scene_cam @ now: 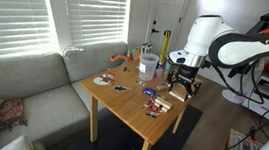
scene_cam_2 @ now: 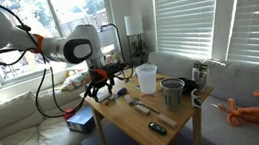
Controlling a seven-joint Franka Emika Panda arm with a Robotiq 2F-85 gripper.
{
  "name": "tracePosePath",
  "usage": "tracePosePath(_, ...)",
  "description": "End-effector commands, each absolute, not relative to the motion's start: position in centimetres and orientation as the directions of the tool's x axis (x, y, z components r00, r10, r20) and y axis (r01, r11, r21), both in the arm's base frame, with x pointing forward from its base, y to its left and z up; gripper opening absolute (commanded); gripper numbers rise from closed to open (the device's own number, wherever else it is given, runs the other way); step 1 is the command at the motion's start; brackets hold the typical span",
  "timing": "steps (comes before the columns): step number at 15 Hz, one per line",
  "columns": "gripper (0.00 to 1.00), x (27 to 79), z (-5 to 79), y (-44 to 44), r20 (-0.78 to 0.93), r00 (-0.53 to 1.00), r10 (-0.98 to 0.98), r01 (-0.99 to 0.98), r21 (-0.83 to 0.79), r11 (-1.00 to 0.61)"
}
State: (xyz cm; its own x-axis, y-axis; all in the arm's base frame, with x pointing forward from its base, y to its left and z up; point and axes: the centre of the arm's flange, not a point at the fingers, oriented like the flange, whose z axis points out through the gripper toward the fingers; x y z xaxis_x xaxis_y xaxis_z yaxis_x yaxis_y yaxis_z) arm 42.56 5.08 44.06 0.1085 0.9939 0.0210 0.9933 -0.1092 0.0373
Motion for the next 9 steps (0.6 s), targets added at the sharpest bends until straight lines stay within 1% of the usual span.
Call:
tracePosePath(1, 0.60, 44.8, 43.8, 5.4, 0.057, 0.087, 0.995, 0.996, 0.029, -0.088)
tracePosePath(9, 0.60, 46.2, 43.5, 5.9, 0.074, 0.074, 0.995, 0.997, 0.016, -0.076)
